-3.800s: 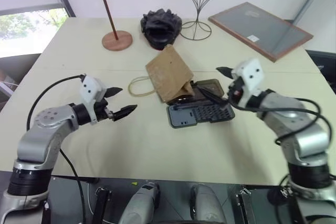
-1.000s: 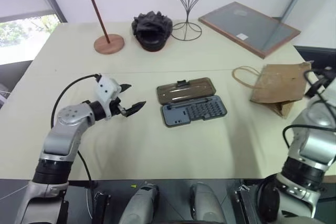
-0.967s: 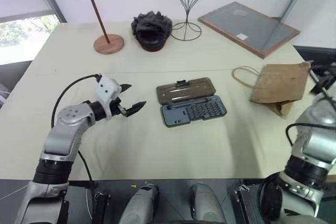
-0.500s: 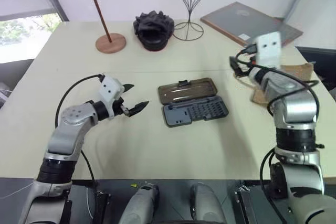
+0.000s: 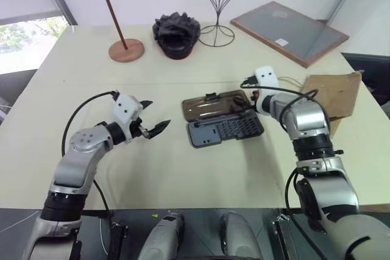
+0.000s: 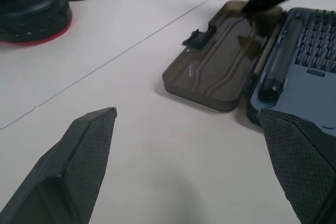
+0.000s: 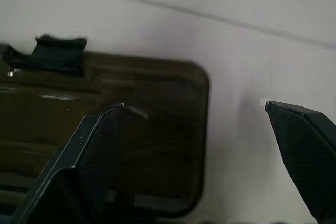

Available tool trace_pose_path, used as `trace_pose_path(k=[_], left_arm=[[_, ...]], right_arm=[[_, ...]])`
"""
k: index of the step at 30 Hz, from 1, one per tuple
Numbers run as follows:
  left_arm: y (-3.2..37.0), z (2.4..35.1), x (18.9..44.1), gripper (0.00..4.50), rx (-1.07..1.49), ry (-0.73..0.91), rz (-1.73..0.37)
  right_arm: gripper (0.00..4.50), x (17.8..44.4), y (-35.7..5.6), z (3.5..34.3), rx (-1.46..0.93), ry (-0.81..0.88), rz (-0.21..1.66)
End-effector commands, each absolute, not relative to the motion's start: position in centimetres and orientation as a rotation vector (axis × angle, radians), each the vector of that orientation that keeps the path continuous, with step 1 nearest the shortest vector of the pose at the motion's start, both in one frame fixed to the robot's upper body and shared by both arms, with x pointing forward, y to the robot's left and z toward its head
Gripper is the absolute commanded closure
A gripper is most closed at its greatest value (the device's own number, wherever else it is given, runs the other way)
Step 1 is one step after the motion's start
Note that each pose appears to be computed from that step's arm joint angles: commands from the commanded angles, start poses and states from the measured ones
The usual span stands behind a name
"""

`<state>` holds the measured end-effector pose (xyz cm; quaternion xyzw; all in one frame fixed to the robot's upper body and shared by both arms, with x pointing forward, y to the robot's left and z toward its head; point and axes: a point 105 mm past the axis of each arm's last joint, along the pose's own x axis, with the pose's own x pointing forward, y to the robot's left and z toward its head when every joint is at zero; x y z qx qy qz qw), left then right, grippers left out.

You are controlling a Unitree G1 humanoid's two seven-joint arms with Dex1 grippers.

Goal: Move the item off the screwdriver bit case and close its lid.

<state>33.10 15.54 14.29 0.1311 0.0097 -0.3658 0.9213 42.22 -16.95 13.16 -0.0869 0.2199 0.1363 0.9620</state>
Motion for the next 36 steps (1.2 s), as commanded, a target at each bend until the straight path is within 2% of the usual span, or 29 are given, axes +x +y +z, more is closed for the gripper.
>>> trace_pose_path(k=[1,6,7,8,13,15,16,21,31,36], left_arm=[[15.8,15.9,33.0,0.0,0.296,-0.038,-0.734],[15.7,15.9,33.1,0.0,0.3,-0.039,-0.732],[15.7,15.9,33.1,0.0,0.302,-0.04,-0.732],[15.7,15.9,33.2,0.0,0.304,-0.041,-0.732],[15.6,16.1,33.3,0.0,0.313,-0.047,-0.732],[15.6,16.1,33.4,0.0,0.316,-0.047,-0.732],[15.7,16.1,33.4,0.0,0.317,-0.047,-0.731],[15.8,16.2,33.6,0.0,0.323,-0.048,-0.73],[15.8,16.0,33.8,0.0,0.33,-0.032,-0.758],[15.4,15.7,33.8,0.0,0.331,-0.017,-0.784]], right_arm=[[0.04,42.2,-16.6,13.5,-0.205,0.423,0.269],[0.04,41.9,-16.5,12.8,-0.21,0.433,0.262],[0.55,41.8,-16.5,12.6,-0.205,0.438,0.259],[0.8,41.7,-16.6,12.4,-0.201,0.444,0.255],[3.38,41.1,-16.8,11.5,-0.223,0.469,0.233],[4.26,40.9,-16.7,11.3,-0.217,0.478,0.233],[4.47,40.7,-16.6,11.2,-0.215,0.48,0.234],[4.47,39.8,-16.3,11.1,-0.172,0.514,0.227],[4.47,36.5,-14.1,12.0,0.129,0.696,0.129],[4.47,36.1,-12.8,12.6,0.169,0.703,0.088]])
